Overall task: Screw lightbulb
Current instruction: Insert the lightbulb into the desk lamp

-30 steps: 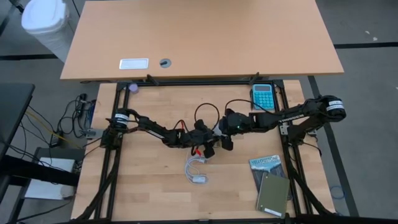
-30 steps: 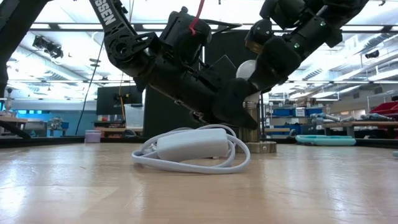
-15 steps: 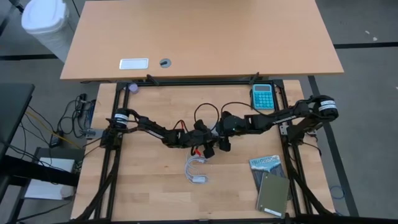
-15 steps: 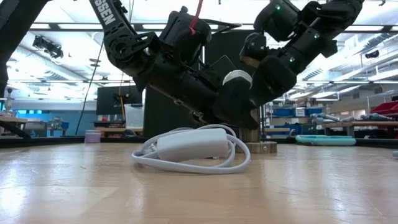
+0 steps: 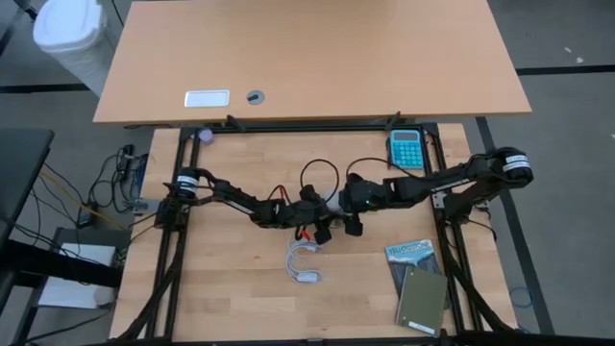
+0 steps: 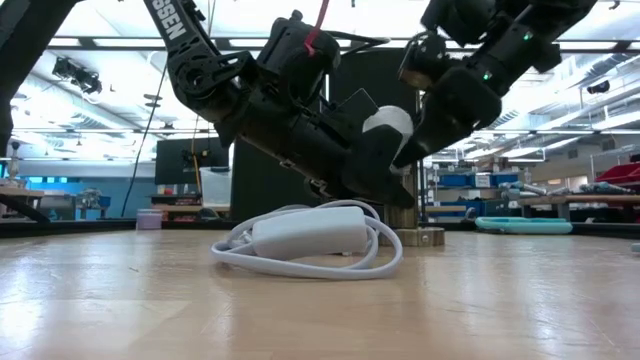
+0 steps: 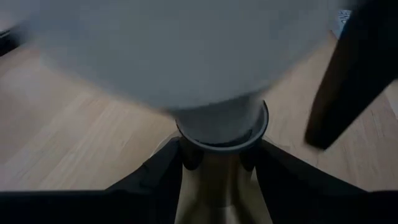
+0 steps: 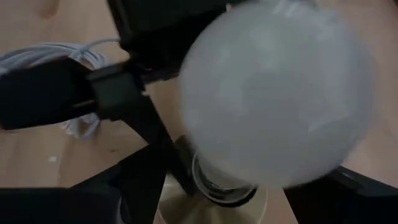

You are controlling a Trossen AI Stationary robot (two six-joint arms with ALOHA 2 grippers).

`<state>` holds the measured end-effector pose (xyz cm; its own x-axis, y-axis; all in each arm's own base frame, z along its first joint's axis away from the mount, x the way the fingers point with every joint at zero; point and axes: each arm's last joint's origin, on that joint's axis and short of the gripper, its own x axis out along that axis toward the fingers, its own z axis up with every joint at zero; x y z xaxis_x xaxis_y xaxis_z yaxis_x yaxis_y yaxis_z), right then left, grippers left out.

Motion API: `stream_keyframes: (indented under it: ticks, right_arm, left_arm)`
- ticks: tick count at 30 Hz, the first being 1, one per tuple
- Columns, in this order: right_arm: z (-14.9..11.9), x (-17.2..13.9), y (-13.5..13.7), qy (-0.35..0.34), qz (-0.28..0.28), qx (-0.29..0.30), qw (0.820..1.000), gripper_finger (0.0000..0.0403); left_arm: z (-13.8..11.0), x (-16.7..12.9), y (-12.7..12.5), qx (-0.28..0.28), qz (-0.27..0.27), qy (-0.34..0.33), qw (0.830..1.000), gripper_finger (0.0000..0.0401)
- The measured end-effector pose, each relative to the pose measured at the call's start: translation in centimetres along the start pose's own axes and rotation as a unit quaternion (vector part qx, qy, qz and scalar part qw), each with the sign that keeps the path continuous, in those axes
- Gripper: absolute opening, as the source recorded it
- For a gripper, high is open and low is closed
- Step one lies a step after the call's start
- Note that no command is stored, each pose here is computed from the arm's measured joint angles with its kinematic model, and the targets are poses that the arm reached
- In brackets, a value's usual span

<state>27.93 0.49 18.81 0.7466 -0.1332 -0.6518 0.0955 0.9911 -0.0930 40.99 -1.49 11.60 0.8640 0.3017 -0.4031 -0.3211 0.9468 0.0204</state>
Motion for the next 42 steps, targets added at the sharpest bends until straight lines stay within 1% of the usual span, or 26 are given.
stream_keyframes:
  ticks: [4,9,13,22,25,29,36,39,42]
  right_arm:
    - [-0.2,-0.4,0.3,-0.018,0.004,-0.010,1.000,0.0285]
    - [-2.0,-0.1,0.2,-0.041,0.003,0.005,0.999,0.0280]
    - [-2.0,-0.1,0.2,-0.061,0.001,0.010,0.998,0.0279]
    - [-2.0,-0.1,0.2,-0.058,-0.002,0.014,0.998,0.0279]
    - [-2.2,-0.1,0.3,-0.052,-0.017,0.031,0.998,0.0279]
    - [-3.1,-0.2,0.8,-0.065,-0.045,0.028,0.996,0.0279]
    - [-5.9,-0.2,0.7,-0.113,-0.037,0.041,0.992,0.0278]
    - [-6.3,-0.4,0.7,-0.149,-0.009,0.020,0.989,0.0279]
    - [-6.7,-0.5,0.4,-0.166,0.023,-0.003,0.986,0.0277]
  left_arm:
    - [0.0,0.0,0.0,0.003,0.000,0.000,1.000,0.0188]
    - [0.0,0.0,0.0,0.003,0.000,0.002,1.000,0.0188]
    - [-0.1,0.0,0.0,0.004,-0.002,0.003,1.000,0.0188]
    - [-0.1,0.0,0.0,0.002,-0.003,0.004,1.000,0.0188]
    - [-0.1,0.0,0.0,-0.006,-0.003,0.004,1.000,0.0188]
    - [-0.1,0.0,0.0,-0.006,-0.002,0.005,1.000,0.0188]
    - [-0.1,0.0,0.0,-0.006,-0.002,0.006,1.000,0.0188]
    - [-0.1,0.0,0.0,-0.001,-0.002,0.008,1.000,0.0188]
    - [-0.2,0.0,0.0,0.007,-0.015,0.011,1.000,0.0188]
